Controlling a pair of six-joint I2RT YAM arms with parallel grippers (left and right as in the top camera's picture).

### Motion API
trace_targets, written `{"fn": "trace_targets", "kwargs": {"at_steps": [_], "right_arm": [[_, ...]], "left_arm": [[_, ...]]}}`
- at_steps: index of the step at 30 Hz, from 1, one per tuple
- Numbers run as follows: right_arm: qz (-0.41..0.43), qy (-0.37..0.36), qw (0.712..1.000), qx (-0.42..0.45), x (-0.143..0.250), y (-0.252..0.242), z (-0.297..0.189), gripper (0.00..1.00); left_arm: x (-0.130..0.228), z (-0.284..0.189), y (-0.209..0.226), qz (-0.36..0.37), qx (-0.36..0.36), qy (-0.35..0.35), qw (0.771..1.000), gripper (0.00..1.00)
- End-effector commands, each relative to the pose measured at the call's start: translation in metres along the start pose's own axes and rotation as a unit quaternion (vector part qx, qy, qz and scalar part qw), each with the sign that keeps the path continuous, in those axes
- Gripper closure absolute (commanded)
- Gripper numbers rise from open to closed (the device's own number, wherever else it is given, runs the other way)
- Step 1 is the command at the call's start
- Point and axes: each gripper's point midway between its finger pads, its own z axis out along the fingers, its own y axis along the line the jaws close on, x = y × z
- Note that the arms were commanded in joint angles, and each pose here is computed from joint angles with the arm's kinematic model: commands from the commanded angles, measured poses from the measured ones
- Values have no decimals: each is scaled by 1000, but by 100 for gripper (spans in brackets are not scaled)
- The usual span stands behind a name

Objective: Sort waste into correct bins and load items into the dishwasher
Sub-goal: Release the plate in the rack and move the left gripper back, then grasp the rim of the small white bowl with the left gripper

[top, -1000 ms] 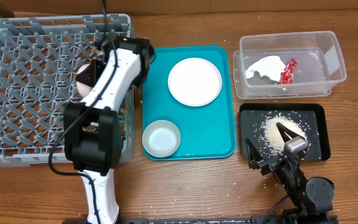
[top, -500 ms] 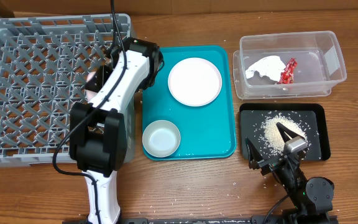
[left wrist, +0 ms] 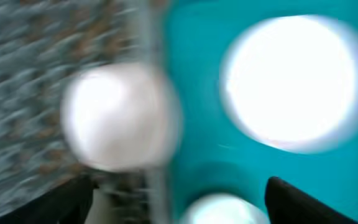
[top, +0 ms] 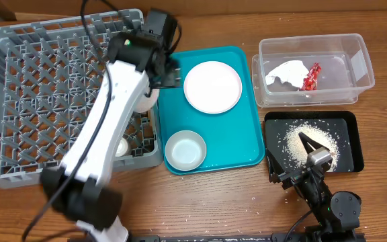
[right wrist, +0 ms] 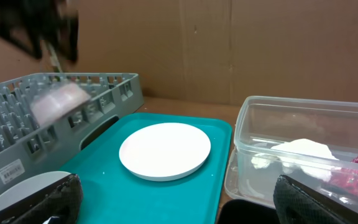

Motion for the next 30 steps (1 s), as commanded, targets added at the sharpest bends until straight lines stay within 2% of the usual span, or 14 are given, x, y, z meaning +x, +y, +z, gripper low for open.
{"fn": "trace_targets", "kwargs": {"at_steps": [1,5,11,16,18,20,22,24,25,30], "right_arm": [[1,-3,1000,4,1,-2,0,0],[1,-3,1000,4,1,-2,0,0],[1,-3,1000,4,1,-2,0,0],[1,-3,1000,4,1,-2,0,0],[1,-3,1000,4,1,-2,0,0],[1,-3,1000,4,1,-2,0,0],[1,-3,1000,4,1,-2,0,0],[1,-3,1000,4,1,-2,0,0],[1,-3,1000,4,1,-2,0,0],[1,-3,1000,4,1,-2,0,1]], "left_arm": [[11,-40,-37,53,122,0,991,13],[20,-27,-29,55,97,18,994,20],[27,-16,-30,55,94,31,994,20],[44,5,-51,64,125,54,989,32],[58,22,-49,57,107,71,990,38],[75,46,-39,42,73,88,993,50],[93,68,-30,23,52,107,993,66],[112,86,-21,9,39,129,991,90],[122,93,-15,0,31,143,989,96],[148,101,10,-17,4,189,982,96]]}}
